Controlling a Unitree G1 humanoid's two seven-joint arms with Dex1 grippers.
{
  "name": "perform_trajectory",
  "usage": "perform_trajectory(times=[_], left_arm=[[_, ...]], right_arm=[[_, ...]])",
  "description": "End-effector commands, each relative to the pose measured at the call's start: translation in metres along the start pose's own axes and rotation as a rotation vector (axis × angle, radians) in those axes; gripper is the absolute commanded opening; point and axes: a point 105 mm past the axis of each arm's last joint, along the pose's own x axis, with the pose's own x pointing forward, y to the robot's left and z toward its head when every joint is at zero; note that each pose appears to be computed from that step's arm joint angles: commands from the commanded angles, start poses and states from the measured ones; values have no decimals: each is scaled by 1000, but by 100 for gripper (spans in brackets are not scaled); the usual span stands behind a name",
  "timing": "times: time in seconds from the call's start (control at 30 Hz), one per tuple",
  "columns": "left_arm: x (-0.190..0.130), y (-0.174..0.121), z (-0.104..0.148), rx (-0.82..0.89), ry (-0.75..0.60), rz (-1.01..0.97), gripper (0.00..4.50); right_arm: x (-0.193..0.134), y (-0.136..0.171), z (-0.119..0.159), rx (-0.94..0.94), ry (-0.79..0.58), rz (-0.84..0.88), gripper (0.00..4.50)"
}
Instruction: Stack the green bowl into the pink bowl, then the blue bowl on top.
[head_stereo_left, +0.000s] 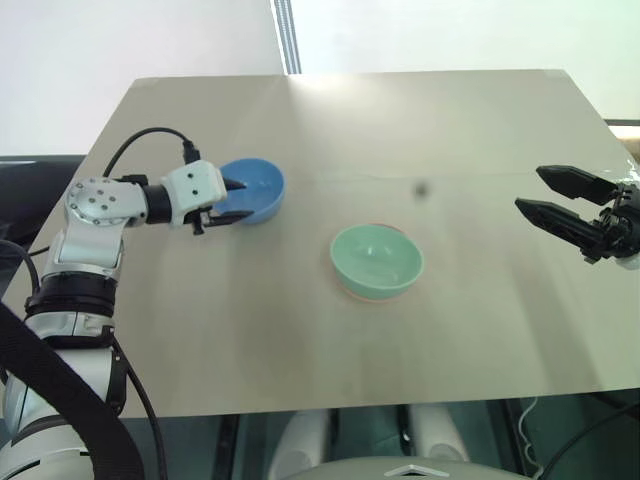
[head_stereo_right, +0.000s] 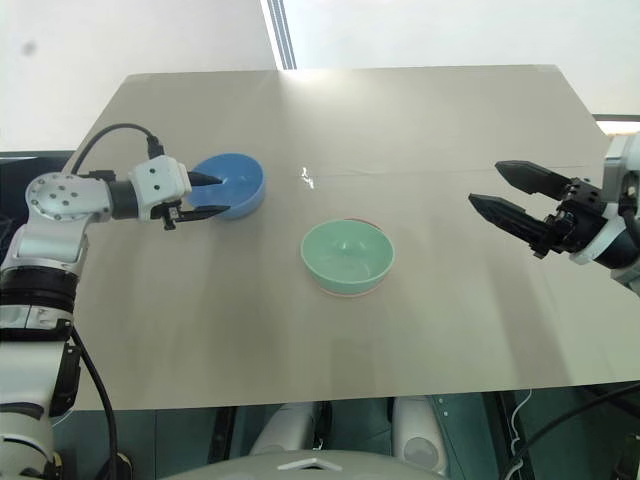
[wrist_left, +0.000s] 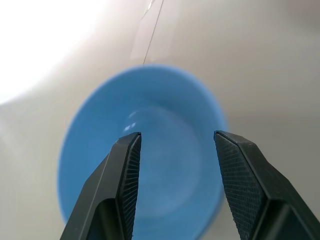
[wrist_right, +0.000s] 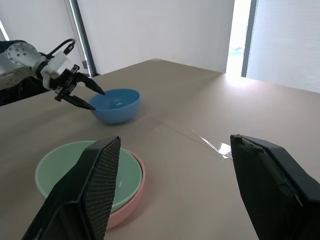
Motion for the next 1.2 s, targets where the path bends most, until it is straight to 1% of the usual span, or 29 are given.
perform_trajectory(times=[0.03, 0.13, 0.33, 0.4, 0.53, 0.6, 0.63, 0.7, 0.73, 1.03, 1.2], left_arm=[[-15, 11, 18, 16, -46, 28, 245], [-17, 9, 20, 5, -44, 18, 245], [-15, -2, 1, 0, 39, -14, 245], [-12, -2, -4, -16, 51, 2, 245], [2, 0, -5, -21, 41, 35, 245], [7, 1, -3, -20, 35, 41, 297], [9, 2, -3, -13, 31, 44, 331], [12, 3, -2, -1, 29, 47, 426], [13, 4, -3, 2, 30, 46, 443], [19, -3, -11, 20, 60, -14, 443], [20, -11, -17, 16, 90, -72, 443]], right_arm=[[-4, 1, 11, -47, -25, 4, 381], [-4, 0, 10, -46, -23, 5, 381], [-3, 0, 10, -50, -24, 6, 381], [-2, -1, 10, -52, -26, 5, 381], [0, -1, 10, -55, -29, 6, 381], [0, -2, 10, -57, -30, 5, 387], [0, -2, 11, -59, -31, 5, 387], [-1, -2, 12, -62, -32, 2, 387], [-1, -2, 12, -63, -32, 0, 387], [-3, -2, 12, -70, -27, -13, 387], [-3, -2, 12, -74, -24, -16, 387]])
